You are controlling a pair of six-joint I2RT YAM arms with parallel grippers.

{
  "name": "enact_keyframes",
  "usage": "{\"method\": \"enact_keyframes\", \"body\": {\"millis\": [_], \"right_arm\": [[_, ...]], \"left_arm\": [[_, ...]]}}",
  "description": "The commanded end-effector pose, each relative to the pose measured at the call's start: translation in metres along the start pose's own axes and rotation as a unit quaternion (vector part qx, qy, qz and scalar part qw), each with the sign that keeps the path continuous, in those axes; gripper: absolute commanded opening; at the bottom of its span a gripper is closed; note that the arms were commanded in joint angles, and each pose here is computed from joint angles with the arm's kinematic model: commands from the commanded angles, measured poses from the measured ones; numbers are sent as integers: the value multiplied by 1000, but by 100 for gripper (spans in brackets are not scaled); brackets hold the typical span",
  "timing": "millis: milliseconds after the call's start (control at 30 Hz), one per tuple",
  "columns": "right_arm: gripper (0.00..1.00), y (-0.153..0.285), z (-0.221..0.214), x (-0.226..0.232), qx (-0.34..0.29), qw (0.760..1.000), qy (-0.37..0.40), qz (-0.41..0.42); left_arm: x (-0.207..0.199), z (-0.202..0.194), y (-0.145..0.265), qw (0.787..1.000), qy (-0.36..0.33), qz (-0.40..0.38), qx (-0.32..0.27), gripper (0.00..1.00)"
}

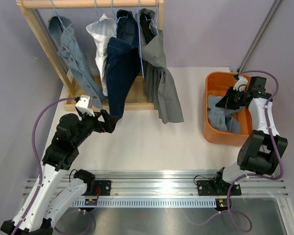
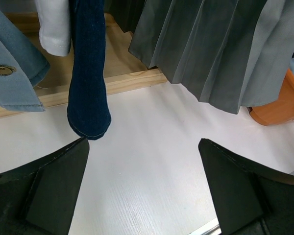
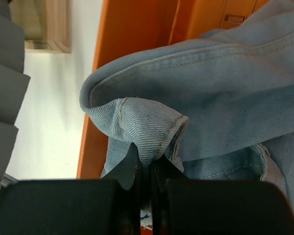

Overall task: Remove the skirt from the hanger
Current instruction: Place the skirt in the bin.

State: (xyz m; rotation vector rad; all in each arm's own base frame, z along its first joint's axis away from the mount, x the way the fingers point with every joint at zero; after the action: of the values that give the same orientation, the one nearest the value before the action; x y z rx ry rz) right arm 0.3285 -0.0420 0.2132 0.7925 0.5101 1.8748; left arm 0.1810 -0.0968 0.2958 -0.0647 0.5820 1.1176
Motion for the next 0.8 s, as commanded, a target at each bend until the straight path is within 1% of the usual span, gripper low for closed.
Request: {"method": "enact_keyframes", "body": {"millis": [0, 33, 100, 167, 200, 233, 267, 300, 367, 400, 467, 500, 533, 567, 600, 633, 667, 733, 767], "right_arm": [[6, 3, -5, -6, 25, 1000, 8, -17], [8, 0, -8, -9, 35, 999, 7, -20], [16, 0, -11, -12, 49, 998, 17, -22], [24, 5, -4, -15, 52, 997, 37, -31], [33, 14, 6, -14, 49, 996, 61, -35], [41, 22, 13, -15, 45, 995, 73, -43], [46, 30, 21, -15, 39, 994, 94, -49], [53, 43, 38, -12, 23, 991, 115, -61], [59, 63, 59, -6, -4, 985, 151, -84], [64, 80, 78, 0, -28, 980, 173, -96], [66, 98, 97, 11, -58, 973, 205, -95], [67, 115, 112, 25, -81, 966, 228, -89], [68, 120, 120, 38, -101, 963, 243, -50], [69, 124, 122, 52, -105, 960, 258, -20], [70, 136, 135, 69, -134, 950, 284, 3], [71, 139, 140, 90, -156, 940, 297, 60], [71, 142, 148, 116, -170, 930, 311, 97], [70, 142, 154, 149, -187, 914, 329, 146], [70, 140, 161, 163, -197, 909, 332, 155]], "left_arm": [[-11, 15, 5, 999, 0, -30, -37, 99], [-11, 15, 5, 999, 0, -29, -39, 99], [-11, 16, 8, 999, 1, -30, -43, 99], [-11, 15, 8, 999, 2, -29, -43, 99], [-11, 15, 8, 999, 2, -30, -44, 99], [-11, 16, 9, 999, 2, -30, -45, 99], [-12, 16, 9, 998, 2, -31, -45, 99], [-12, 16, 9, 999, 2, -31, -45, 99], [-11, 16, 9, 998, 2, -31, -46, 99], [-12, 16, 9, 998, 1, -32, -46, 99], [-11, 15, 10, 998, 0, -31, -46, 99], [-11, 16, 10, 998, 1, -31, -47, 99], [-11, 15, 10, 998, 1, -32, -47, 99], [-11, 15, 10, 998, 0, -32, -48, 99], [-11, 15, 9, 998, -1, -33, -48, 99], [-12, 15, 10, 998, -1, -36, -49, 99], [-13, 16, 9, 998, -3, -39, -50, 99], [-14, 18, 9, 998, -2, -43, -53, 99], [-15, 18, 8, 998, -3, -45, -51, 99]]}}
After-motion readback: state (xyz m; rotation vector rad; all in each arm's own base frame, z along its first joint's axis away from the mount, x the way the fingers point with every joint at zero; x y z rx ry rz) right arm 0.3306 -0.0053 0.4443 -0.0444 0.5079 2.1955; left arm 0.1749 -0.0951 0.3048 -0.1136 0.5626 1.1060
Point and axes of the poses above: each gripper's point midway between its finger pads, its own y axis back along the fingers, its own x axis along the line the jaws close on, z = x × y, the point moved 6 cm from there along y, back along the fingers, and after that the axes turned 12 degrees about y, right-handed, at the moved point
